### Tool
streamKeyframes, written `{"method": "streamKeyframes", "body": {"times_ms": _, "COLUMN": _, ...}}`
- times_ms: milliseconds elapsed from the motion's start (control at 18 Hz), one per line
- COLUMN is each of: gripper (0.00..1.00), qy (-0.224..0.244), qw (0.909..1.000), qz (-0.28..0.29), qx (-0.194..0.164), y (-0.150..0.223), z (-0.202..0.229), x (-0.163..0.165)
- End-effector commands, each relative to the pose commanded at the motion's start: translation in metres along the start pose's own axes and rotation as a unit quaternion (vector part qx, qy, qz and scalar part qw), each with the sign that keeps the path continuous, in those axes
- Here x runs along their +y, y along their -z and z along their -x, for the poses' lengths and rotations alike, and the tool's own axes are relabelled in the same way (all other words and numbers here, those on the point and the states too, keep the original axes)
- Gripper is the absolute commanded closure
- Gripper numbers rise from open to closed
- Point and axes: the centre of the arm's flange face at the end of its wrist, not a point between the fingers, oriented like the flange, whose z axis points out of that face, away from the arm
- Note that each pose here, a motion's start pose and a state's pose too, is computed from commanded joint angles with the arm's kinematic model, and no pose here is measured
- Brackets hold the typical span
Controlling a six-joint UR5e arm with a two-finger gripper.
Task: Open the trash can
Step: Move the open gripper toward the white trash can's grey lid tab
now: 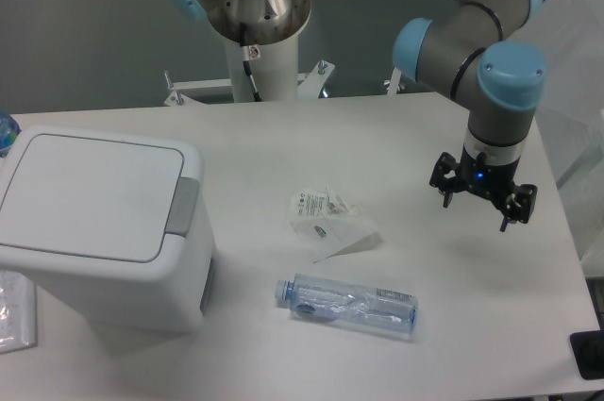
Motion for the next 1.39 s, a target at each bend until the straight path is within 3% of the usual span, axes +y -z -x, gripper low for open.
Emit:
{"method": "streamKeyframes", "body": {"times_ms": 500, "gripper": 0.00, "qy": -0.009, "qw": 0.9999, "qz": -0.007, "qx": -0.004, "y": 0.010, "z": -0.005, "x": -0.013}}
{"method": "streamKeyframes", "body": {"times_ms": 722, "gripper": 0.00, "qy": 0.066, "qw": 0.9961, "qz": -0.056, "qx": 0.017, "y": 0.015, "z": -0.022, "x": -0.044}}
{"method": "streamKeyframes", "body": {"times_ms": 833, "gripper": 0.00, "qy": 0.138, "qw": 0.9851, "qz": -0.100, "qx": 0.025, "y": 0.034, "z": -0.028, "x": -0.061}}
{"method": "streamKeyframes", "body": {"times_ms": 1000, "gripper": 0.00, "qy": 0.245, "qw": 0.9592, "qz": -0.131, "qx": 0.049, "y": 0.046, "z": -0.036, "x": -0.089}}
{"method": "streamKeyframes", "body": {"times_ms": 1222, "gripper": 0.00, "qy": 0.326, "qw": 0.9323, "qz": -0.145, "qx": 0.062, "y": 0.063, "z": -0.045, "x": -0.123}}
{"method": "streamKeyframes", "body": {"times_ms": 1389, "gripper": 0.00, "qy": 0.339, "qw": 0.9226, "qz": -0.166, "qx": 0.080, "y": 0.076, "z": -0.054, "x": -0.140}}
